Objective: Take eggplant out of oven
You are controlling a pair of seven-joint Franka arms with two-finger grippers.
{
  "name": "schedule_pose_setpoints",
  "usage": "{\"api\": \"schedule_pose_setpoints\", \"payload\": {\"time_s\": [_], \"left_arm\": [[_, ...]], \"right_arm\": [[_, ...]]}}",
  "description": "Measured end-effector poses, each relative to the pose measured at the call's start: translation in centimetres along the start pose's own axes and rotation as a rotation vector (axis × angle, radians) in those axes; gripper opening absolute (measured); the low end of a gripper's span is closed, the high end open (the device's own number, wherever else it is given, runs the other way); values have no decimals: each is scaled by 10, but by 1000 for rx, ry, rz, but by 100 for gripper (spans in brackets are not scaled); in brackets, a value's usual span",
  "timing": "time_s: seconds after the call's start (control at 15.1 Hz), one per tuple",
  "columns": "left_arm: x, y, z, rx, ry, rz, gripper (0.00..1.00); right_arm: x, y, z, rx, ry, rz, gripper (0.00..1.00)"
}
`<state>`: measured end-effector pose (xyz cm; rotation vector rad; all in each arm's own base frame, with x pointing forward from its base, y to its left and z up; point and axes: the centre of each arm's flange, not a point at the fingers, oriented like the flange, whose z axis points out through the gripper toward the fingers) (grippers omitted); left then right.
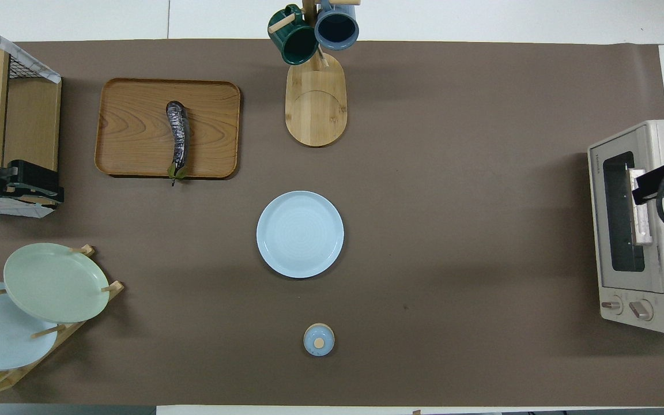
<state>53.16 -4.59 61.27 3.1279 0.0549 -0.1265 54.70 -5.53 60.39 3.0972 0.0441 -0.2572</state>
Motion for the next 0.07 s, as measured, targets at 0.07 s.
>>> {"api": "schedule_pose_setpoints", "payload": {"time_s": [0.07], "left_arm": [[0,0,0,0,0,0,100]], "right_arm": [[0,0,0,0,0,0,100]]}}
